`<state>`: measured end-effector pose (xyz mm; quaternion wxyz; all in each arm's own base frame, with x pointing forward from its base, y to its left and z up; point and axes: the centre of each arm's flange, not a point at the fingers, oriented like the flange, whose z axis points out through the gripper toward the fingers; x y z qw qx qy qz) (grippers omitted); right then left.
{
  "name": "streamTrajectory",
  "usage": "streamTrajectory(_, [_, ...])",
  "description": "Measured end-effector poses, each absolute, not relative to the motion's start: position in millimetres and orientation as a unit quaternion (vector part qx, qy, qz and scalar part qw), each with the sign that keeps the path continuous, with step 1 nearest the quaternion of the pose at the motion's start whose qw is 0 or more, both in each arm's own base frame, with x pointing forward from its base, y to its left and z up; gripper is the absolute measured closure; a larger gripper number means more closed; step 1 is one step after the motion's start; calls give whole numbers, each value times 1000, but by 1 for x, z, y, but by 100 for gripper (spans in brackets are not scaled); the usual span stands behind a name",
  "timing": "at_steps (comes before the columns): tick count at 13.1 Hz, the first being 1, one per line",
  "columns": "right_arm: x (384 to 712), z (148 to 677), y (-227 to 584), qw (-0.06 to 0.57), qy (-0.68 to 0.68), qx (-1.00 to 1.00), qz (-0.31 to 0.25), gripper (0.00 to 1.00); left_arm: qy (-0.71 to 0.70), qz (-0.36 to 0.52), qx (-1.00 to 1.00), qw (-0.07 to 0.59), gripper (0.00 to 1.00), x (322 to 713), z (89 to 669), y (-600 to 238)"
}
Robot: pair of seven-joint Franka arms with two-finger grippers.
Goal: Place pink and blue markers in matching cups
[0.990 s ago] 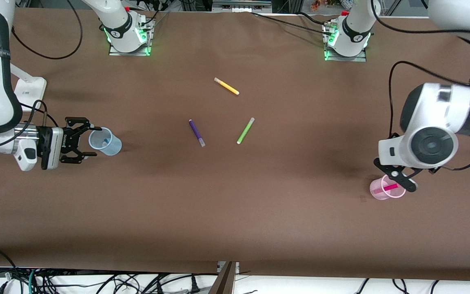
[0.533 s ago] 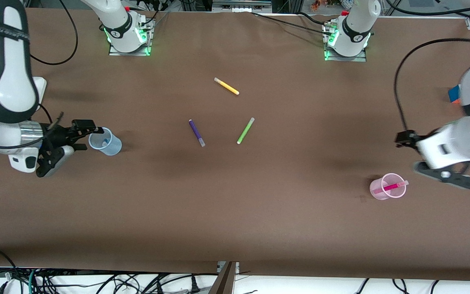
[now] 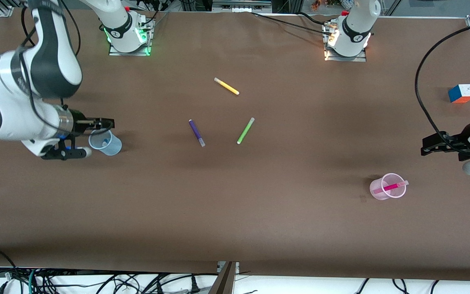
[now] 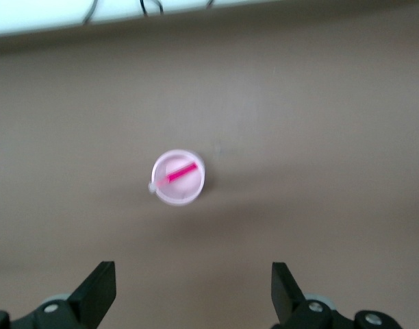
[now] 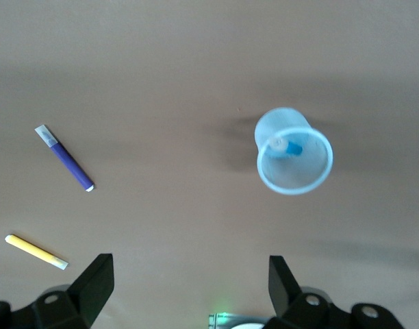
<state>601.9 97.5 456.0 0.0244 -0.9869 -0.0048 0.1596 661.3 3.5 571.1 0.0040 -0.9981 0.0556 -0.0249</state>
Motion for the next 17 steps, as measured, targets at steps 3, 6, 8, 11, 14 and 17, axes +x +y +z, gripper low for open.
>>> streamTrajectory(3, [569, 510, 73, 3, -3, -993, 117, 0, 40, -42, -998, 7, 0, 607, 571, 5])
streamTrajectory(6, [534, 581, 52, -8, 1, -998, 57, 0, 41, -30, -999, 5, 0, 585, 567, 2])
streamTrajectory(8, [516, 609, 44, -5, 4, -999, 36, 0, 44, -21, -999, 4, 0, 584, 564, -3])
streamTrajectory(11, [509, 611, 41, -8, 6, -999, 47, 0, 46, -19, -999, 4, 0, 584, 563, -5])
streamTrajectory(14, [508, 609, 41, -7, 9, -998, 57, 0, 49, -18, -999, 4, 0, 584, 562, -8])
streamTrajectory(17, [508, 609, 40, -6, 16, -998, 59, 0, 51, -18, -999, 4, 0, 584, 562, -11])
